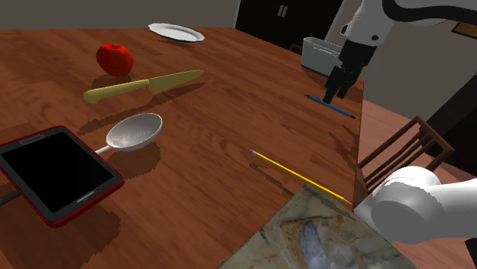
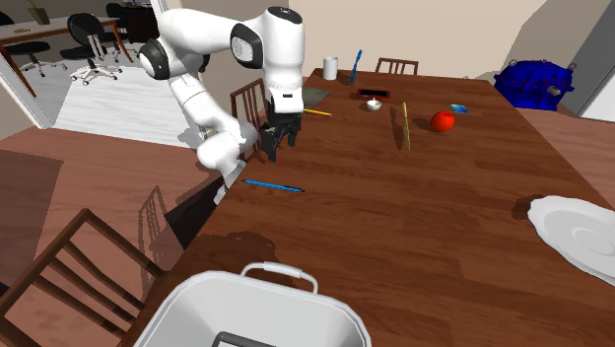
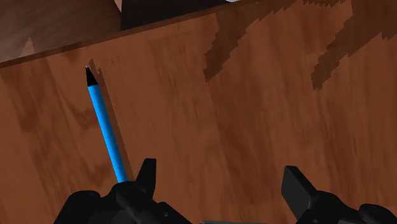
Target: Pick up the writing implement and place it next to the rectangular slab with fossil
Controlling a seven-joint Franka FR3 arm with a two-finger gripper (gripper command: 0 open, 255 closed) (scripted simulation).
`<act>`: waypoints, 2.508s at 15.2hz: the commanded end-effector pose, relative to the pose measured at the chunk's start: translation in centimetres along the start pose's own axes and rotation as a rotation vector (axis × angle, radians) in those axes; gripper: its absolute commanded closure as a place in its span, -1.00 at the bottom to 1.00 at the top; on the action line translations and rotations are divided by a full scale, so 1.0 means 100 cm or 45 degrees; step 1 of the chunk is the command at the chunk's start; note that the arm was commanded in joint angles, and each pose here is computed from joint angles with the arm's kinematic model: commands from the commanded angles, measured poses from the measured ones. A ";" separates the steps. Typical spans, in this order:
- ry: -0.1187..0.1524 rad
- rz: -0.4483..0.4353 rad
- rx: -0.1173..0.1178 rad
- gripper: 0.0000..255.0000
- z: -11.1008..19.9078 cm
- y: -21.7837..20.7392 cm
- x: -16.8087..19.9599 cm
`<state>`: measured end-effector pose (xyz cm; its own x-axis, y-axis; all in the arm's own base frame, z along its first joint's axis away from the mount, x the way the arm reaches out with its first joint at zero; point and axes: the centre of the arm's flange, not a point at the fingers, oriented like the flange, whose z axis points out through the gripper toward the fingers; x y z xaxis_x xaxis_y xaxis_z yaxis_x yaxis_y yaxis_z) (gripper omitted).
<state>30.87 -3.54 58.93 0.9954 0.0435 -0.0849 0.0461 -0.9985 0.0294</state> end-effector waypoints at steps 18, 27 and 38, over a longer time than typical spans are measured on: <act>-0.001 -0.399 -0.031 -1.00 0.040 0.091 -0.012; -0.001 -0.399 -0.031 1.00 0.040 0.091 -0.012; -0.001 -0.399 -0.031 1.00 0.019 0.092 -0.013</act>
<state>29.84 -12.80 56.83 0.9325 0.3486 -0.0942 0.3523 -0.9355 0.0256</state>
